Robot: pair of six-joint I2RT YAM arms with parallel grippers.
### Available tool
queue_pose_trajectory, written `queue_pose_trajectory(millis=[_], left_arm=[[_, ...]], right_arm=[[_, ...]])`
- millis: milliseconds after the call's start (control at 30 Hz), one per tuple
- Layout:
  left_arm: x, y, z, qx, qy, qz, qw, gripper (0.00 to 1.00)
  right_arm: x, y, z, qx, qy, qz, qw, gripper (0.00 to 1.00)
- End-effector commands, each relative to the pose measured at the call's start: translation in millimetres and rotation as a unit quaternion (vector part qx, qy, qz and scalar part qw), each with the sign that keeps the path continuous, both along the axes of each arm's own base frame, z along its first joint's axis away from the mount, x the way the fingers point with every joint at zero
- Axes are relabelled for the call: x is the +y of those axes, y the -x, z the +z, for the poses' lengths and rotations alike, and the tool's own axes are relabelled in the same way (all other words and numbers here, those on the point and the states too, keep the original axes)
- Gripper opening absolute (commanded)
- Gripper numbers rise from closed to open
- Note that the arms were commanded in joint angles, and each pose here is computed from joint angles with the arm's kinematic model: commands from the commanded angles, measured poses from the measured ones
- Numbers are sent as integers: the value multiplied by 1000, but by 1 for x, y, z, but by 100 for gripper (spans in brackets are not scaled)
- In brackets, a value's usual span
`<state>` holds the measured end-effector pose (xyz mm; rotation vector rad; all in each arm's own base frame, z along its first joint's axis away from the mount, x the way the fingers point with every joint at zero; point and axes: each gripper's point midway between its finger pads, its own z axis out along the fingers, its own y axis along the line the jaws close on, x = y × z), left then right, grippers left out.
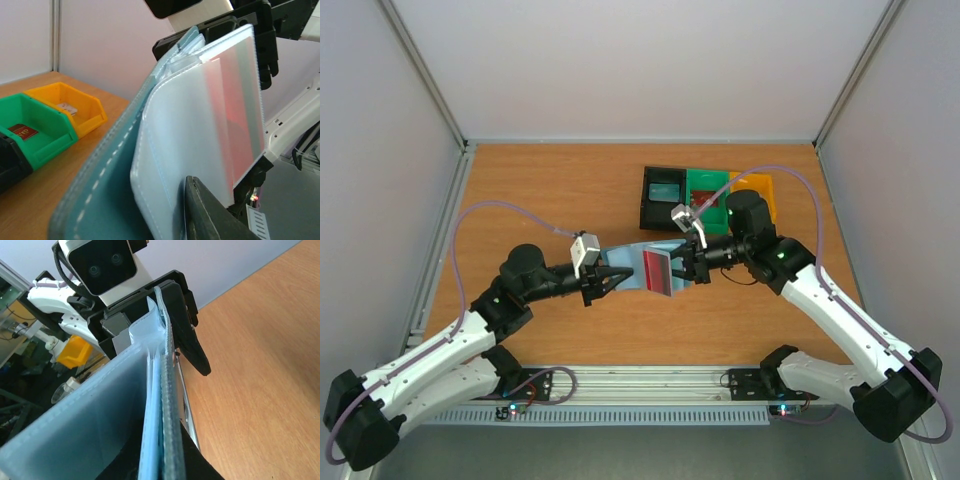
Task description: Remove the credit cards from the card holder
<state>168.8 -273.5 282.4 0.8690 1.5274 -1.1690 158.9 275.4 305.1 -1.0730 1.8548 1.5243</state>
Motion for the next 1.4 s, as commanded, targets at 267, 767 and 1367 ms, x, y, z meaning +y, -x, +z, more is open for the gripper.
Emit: queue_pose_trajectory(millis=[267, 767, 1367], left_arm=[[-3, 23, 29, -18, 39, -60, 997, 42], [2, -10, 5, 29, 7, 30, 999, 31], [22, -27, -13, 7, -68, 108, 992, 0]], right_arm=[[5, -16, -4, -6, 13, -31, 999, 5], [8, 3, 8, 6, -21, 32, 999, 6], [-63, -52, -6, -48, 58, -226, 971, 91]])
